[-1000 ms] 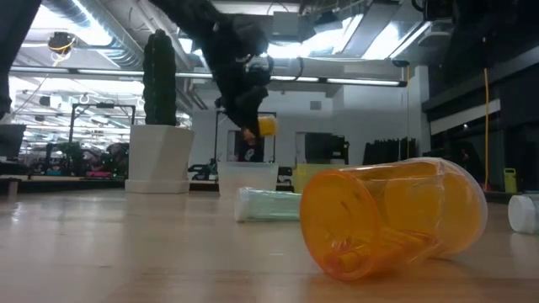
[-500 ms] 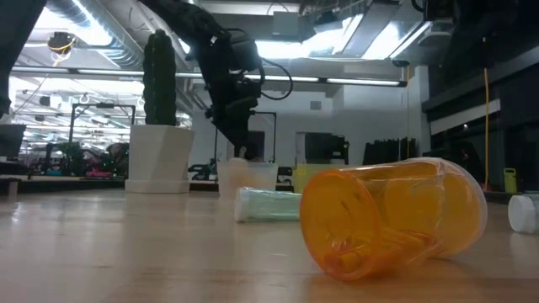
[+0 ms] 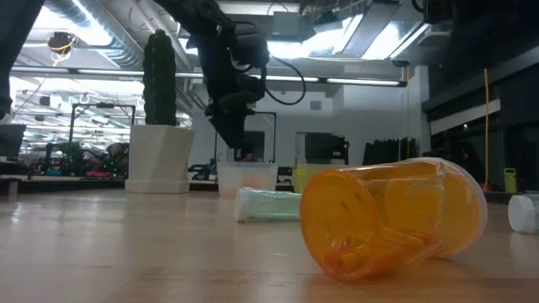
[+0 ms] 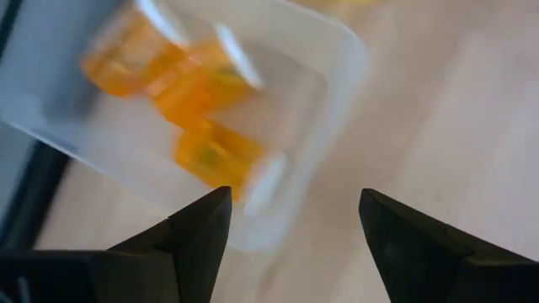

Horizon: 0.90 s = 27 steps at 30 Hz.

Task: Pick and place medicine bottles into bin by pill shape (circle, oval)
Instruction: Put the yellow pill bottle into the yellow bin

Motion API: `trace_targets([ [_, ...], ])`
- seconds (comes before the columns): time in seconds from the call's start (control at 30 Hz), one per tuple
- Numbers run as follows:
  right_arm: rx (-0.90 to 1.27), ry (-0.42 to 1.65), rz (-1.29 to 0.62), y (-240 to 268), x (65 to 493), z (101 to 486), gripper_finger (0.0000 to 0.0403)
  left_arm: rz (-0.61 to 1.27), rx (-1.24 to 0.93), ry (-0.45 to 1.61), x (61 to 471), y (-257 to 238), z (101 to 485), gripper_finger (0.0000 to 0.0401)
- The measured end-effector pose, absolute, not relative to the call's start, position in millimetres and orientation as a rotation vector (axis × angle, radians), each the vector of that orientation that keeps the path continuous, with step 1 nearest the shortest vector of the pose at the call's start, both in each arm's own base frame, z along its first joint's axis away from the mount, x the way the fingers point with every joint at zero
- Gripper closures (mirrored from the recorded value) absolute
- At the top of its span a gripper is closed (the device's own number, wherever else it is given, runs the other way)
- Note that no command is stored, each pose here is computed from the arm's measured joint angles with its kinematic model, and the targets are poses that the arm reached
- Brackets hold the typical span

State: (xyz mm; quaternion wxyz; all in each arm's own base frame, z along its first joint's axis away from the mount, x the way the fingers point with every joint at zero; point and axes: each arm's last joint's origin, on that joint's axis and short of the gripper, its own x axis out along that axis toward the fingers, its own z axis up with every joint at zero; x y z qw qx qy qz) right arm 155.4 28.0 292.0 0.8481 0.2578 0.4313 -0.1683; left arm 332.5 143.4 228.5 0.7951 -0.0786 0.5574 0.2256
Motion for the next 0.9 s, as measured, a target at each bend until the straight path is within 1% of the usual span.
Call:
trace_targets([
  [0.17,0.676,0.936,-0.461,27,152,289,0.0159,0.47,-0.176,1.253,336,110,229,0.0147],
  [0.37,0.723,1.068,-0.622,26,147,277,0.0159,0.508,-0.036,1.206,331,72,255,0.015],
  [0.5,0.73,1.09,-0.655,27,151,273,0.0159,0.453,-0.007,1.153,320,47,279,0.0151],
  [0.63,0.75,1.102,-0.693,28,156,269,0.0159,0.401,-0.029,1.139,305,20,296,0.0151],
  [0.77,0.752,1.181,-0.717,31,160,262,0.0159,0.35,-0.052,1.148,293,-11,303,0.0151],
  [0.83,0.762,1.223,-0.743,33,162,258,0.0159,0.316,-0.029,1.182,288,-27,302,0.0151],
  [0.9,0.785,1.264,-0.811,35,163,253,0.0159,0.266,0.023,1.225,282,-43,301,0.0151],
])
